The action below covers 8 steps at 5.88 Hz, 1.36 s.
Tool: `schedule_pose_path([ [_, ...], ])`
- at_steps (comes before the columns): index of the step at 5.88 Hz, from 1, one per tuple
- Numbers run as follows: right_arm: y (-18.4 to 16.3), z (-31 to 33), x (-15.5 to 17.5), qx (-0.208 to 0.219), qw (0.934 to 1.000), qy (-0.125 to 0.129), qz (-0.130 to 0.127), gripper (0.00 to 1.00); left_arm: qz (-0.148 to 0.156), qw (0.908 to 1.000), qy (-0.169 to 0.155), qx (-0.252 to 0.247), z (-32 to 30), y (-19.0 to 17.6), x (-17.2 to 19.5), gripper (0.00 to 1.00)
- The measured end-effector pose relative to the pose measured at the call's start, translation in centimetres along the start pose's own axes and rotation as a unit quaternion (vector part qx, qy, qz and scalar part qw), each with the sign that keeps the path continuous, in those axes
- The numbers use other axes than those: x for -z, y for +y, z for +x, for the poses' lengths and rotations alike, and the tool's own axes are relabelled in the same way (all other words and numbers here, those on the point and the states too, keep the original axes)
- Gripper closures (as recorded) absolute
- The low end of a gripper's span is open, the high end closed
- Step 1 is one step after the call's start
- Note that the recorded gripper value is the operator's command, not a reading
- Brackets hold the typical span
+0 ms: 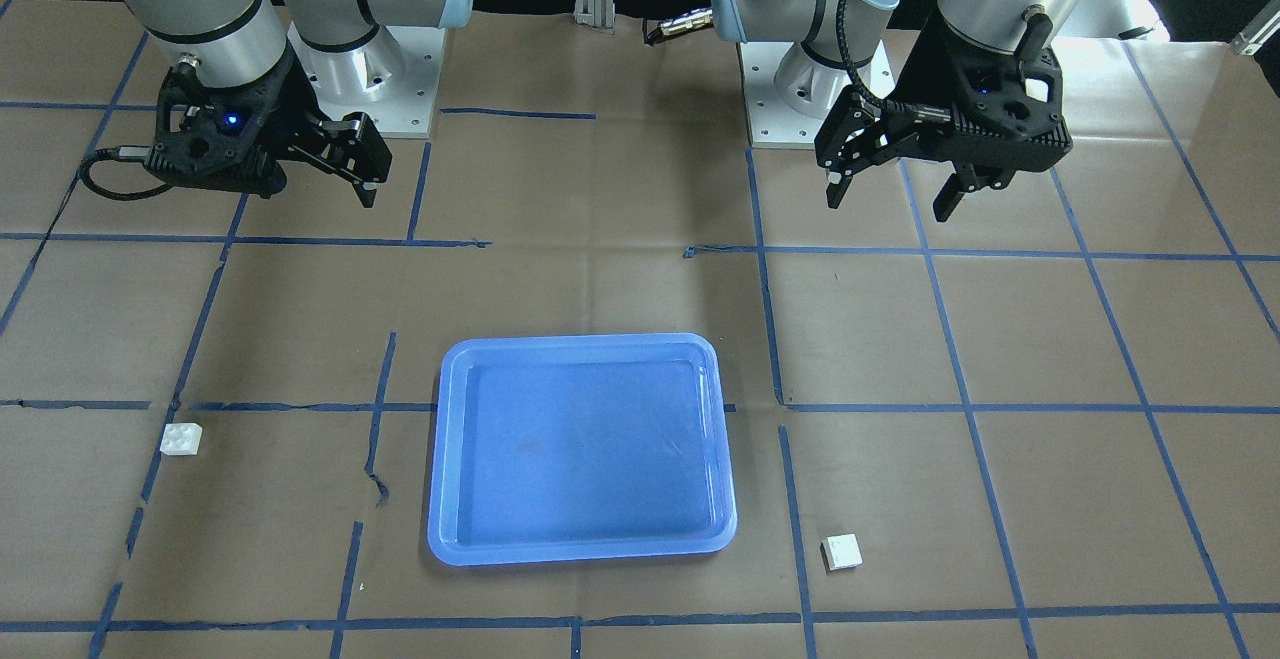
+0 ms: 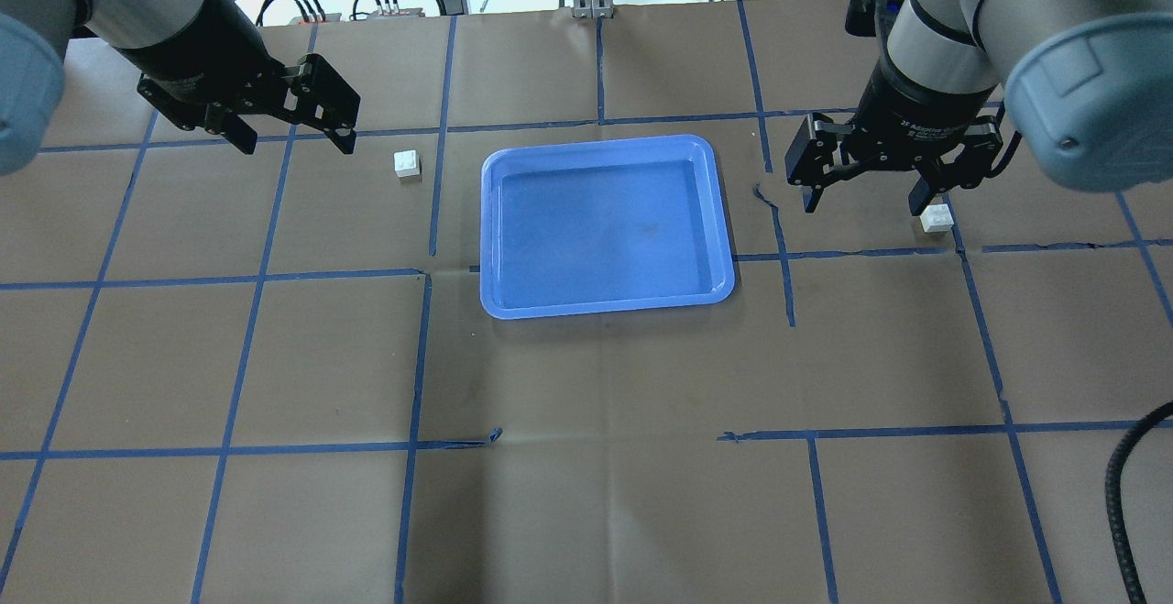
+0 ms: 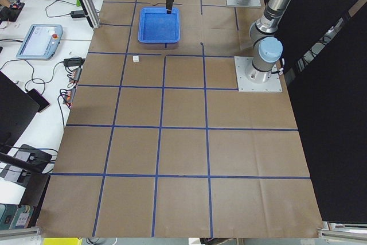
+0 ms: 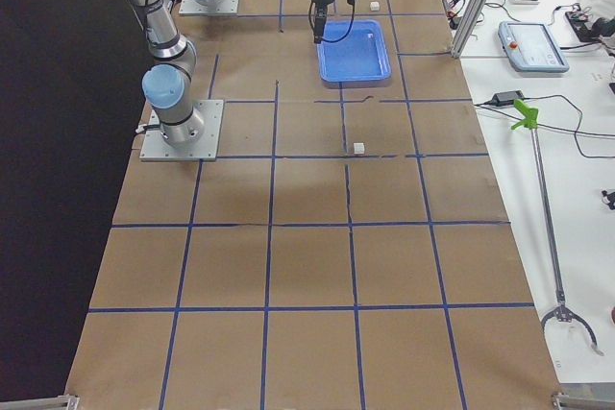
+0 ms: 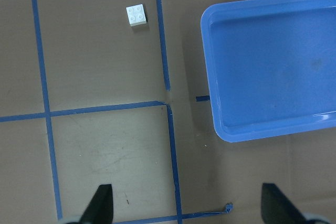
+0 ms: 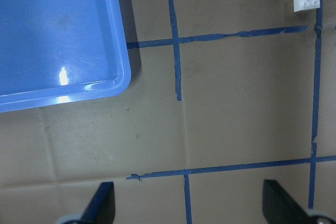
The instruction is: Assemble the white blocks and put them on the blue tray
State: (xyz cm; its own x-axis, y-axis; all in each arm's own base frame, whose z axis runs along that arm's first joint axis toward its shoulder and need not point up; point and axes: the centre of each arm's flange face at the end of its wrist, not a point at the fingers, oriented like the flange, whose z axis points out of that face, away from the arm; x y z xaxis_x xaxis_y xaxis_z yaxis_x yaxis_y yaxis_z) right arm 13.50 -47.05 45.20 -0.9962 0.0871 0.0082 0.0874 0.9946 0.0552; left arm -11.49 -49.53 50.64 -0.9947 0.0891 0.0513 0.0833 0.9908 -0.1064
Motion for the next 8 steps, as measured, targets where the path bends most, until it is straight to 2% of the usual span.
schedule_pose_path([
  [3,-0.3,0.1,-0.3,0.008,0.9999,-0.008,-0.003,0.00,0.000,1.0000,0.000,-0.001,0.0,0.0,0.0,0.01],
  [4,-0.4,0.2,-0.3,0.043,0.9990,-0.008,-0.002,0.00,0.001,1.0000,0.000,0.000,-0.2,-0.1,-0.1,0.01],
  [5,-0.7,0.2,-0.7,0.113,0.9935,-0.008,-0.002,0.00,-0.002,1.0000,0.000,0.004,-0.9,-0.3,-0.3,0.01],
  [6,-1.4,0.4,-1.4,0.212,0.9772,-0.007,-0.001,0.00,-0.012,0.9999,0.001,0.011,-1.8,-0.8,-1.4,0.01],
  [7,-2.9,1.4,-2.2,0.332,0.9433,-0.005,0.006,0.00,-0.028,0.9994,0.003,0.018,-2.7,-2.2,-3.5,0.01],
  [8,-4.9,3.5,-3.3,0.442,0.8970,-0.006,0.010,0.00,-0.040,0.9990,0.005,0.022,-3.5,-4.7,-7.0,0.01],
])
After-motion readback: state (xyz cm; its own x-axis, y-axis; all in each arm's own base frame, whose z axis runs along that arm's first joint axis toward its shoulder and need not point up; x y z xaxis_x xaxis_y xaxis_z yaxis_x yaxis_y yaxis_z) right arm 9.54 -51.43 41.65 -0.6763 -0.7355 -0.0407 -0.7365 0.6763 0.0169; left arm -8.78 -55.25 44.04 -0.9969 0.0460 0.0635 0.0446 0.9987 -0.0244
